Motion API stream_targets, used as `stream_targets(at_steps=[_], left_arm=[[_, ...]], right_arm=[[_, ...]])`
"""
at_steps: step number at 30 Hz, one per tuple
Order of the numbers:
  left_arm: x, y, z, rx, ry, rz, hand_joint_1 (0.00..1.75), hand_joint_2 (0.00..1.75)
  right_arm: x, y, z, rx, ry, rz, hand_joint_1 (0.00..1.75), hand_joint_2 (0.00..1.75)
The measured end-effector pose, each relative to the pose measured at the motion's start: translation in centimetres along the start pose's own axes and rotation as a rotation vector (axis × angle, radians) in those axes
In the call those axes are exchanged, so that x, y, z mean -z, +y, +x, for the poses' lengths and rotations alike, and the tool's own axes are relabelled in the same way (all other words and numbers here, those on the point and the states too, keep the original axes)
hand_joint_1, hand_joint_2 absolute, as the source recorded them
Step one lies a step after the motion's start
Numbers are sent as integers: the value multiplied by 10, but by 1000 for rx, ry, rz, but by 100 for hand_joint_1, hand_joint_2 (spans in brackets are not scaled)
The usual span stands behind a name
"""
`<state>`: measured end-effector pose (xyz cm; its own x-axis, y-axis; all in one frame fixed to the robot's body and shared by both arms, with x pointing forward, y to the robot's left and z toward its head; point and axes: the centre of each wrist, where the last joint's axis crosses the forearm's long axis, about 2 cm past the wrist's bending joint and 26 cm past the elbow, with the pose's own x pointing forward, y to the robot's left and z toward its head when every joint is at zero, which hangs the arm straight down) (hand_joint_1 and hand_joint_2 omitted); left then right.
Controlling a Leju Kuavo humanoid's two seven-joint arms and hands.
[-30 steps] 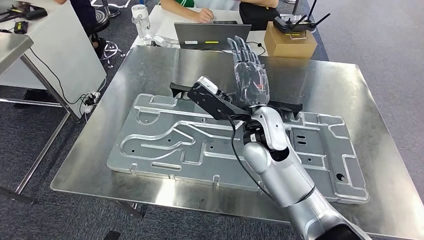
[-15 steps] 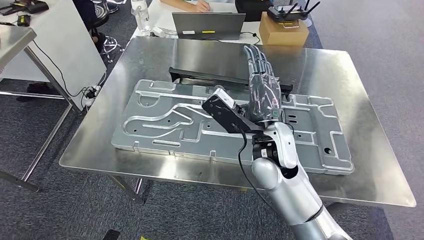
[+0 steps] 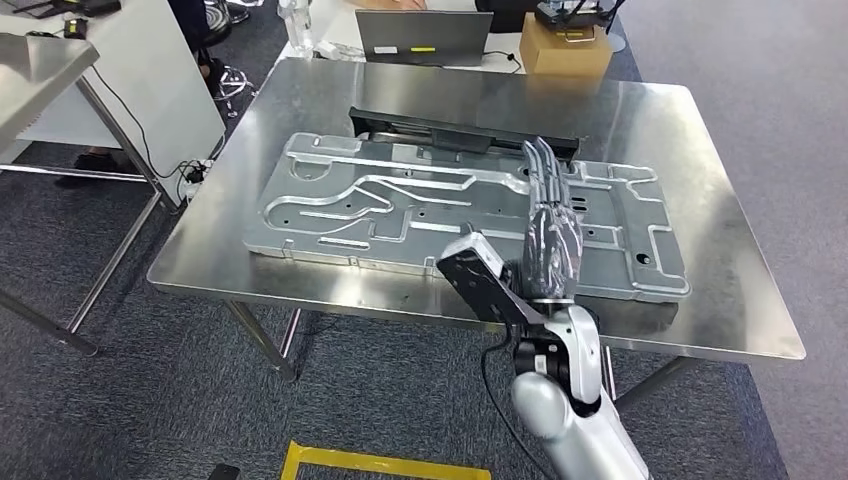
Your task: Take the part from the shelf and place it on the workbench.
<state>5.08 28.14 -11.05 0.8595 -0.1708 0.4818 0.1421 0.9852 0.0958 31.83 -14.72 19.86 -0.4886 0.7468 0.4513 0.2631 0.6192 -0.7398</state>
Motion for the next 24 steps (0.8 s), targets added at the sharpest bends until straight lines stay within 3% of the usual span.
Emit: stream_targets(at_steps=[4,10,18,24], left_arm=[[-1,-1,-2,-26,5,10,0,0],[-5,-5,-11,-100,17,38,0,0],[-7,-10,-15,-156,-11,76,0,0],[-8,-12,-15,-166,-18,96,0,0]], right_arm=[[-44,8,-7,73,62,-8,0,0],[-143,13,-29,269,288,-94,0,0],[-241,10,-63,217,553,-121,0,0],[-318,20,-90,156,821,-87,0,0]])
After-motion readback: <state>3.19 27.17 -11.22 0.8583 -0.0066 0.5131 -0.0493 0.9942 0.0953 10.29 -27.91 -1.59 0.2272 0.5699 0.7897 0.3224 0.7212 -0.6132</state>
